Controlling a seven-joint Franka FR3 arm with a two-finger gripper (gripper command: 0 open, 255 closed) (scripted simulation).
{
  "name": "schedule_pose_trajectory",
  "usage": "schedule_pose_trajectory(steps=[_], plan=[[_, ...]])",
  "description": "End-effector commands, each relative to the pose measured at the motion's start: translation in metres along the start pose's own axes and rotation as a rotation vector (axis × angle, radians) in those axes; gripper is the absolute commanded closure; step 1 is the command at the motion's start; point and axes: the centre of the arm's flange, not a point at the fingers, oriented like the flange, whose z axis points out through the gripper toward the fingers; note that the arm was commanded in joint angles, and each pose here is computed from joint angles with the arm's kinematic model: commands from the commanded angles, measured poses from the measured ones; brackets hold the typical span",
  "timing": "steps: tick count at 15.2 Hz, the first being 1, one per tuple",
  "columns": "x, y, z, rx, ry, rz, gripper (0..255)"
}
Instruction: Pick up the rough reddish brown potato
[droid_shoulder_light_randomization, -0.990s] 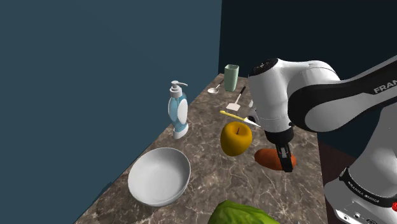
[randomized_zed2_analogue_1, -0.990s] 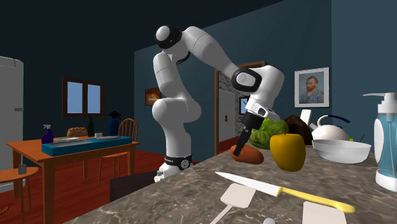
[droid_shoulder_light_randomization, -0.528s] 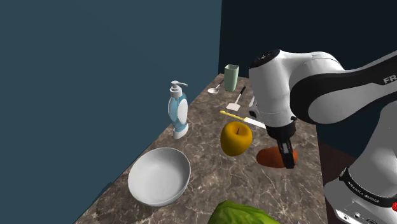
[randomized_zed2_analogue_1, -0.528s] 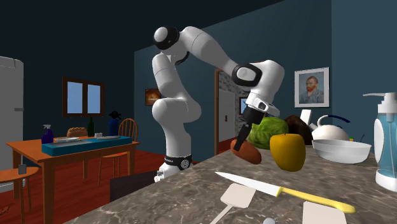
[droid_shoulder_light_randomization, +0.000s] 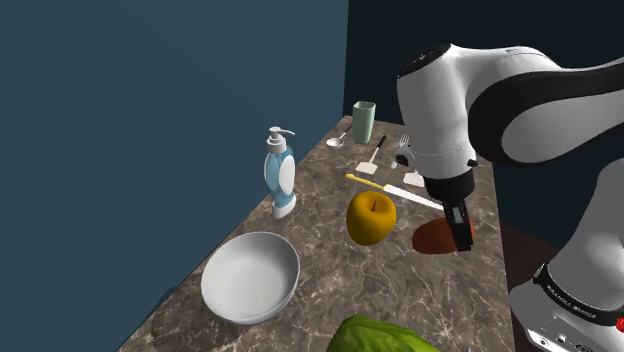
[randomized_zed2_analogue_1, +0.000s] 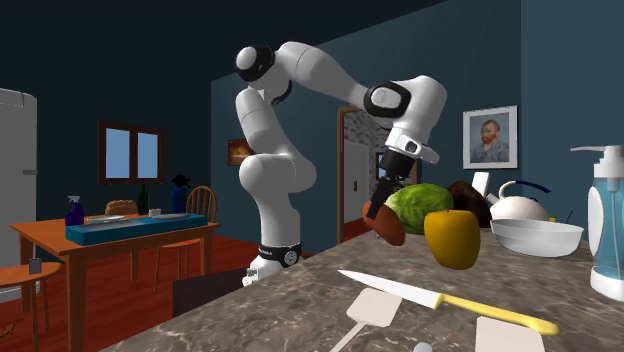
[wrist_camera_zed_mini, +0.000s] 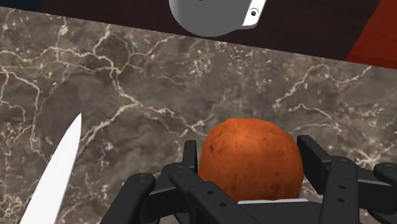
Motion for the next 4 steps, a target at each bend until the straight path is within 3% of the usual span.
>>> schedule_pose_trajectory(steps=[1, 4], plan=[[-0.0043, -0.0011, -0.0096, 0.0, -0.001, 0.0, 255], [-0.0068, -0.0012, -0.0152, 0.0, -0.001, 0.0, 255]])
